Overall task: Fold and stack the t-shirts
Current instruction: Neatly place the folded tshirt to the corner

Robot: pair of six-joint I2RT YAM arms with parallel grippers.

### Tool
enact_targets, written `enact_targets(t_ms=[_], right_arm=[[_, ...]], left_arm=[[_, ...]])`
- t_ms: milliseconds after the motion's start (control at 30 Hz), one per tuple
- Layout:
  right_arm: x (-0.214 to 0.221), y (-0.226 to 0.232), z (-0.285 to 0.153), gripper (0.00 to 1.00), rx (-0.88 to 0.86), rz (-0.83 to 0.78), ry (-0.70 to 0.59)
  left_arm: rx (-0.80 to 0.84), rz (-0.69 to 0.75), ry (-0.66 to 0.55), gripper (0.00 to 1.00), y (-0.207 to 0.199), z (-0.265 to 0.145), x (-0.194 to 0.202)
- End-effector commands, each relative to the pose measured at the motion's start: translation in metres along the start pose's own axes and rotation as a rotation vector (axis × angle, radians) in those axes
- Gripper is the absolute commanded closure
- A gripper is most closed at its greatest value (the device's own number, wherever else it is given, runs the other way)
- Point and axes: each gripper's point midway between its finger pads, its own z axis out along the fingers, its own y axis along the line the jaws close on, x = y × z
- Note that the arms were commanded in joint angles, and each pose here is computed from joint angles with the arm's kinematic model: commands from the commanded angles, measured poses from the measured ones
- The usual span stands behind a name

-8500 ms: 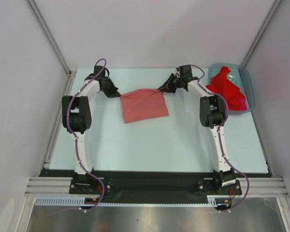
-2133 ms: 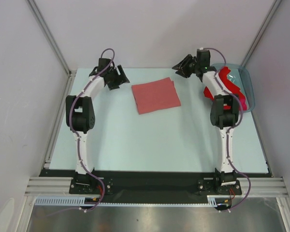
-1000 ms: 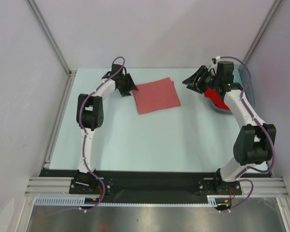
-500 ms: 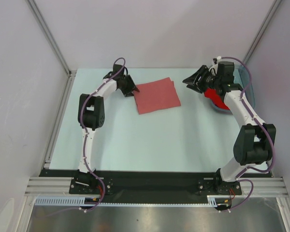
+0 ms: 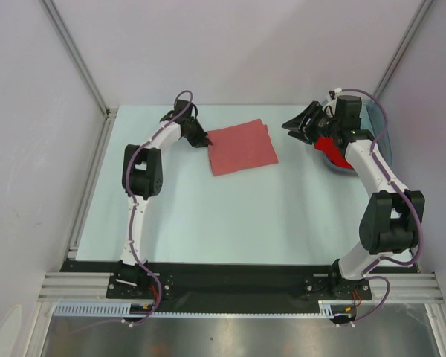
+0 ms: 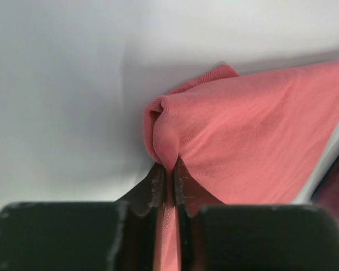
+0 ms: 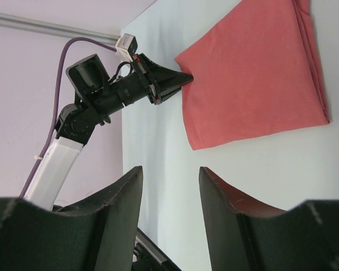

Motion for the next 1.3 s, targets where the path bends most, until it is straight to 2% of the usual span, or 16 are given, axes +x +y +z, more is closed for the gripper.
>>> enact_targets(t_ms=[0, 33, 67, 433, 667, 933, 1100, 1267], right_arm=[[-0.007, 0.021, -0.015, 0.50, -0.048, -0.047, -0.030], [-0.006, 0.021, -0.015, 0.50, -0.046, -0.048, -0.029], [-0.006, 0.020, -0.016, 0.50, -0.043, -0.046, -0.028], [0.003, 0.018, -0.019, 0.50, -0.024, -0.032, -0.017], [0.007, 0.015, -0.023, 0.49, -0.007, -0.038, -0.011], [0.018, 0.012, -0.014, 0.49, -0.004, -0.023, 0.018], [0.031, 0.012, -0.007, 0.49, 0.005, -0.020, 0.054], [0.051, 0.011, 0.002, 0.49, 0.016, -0.021, 0.109]], left_arm=[[-0.083, -0.022, 0.069, 0.92, 0.028, 0.020, 0.025], [-0.085, -0.022, 0.063, 0.99, 0.028, 0.019, 0.024], [-0.093, -0.025, 0.055, 1.00, 0.030, 0.018, 0.023], [-0.133, -0.016, -0.012, 1.00, 0.051, -0.016, 0.005], [-0.353, 0.115, -0.016, 1.00, 0.093, -0.060, -0.010], [-0.584, 0.283, -0.156, 1.00, 0.134, -0.134, -0.063], [-0.707, 0.378, -0.291, 1.00, 0.157, -0.171, -0.115], [-0.744, 0.542, -0.414, 1.00, 0.158, -0.177, -0.166]])
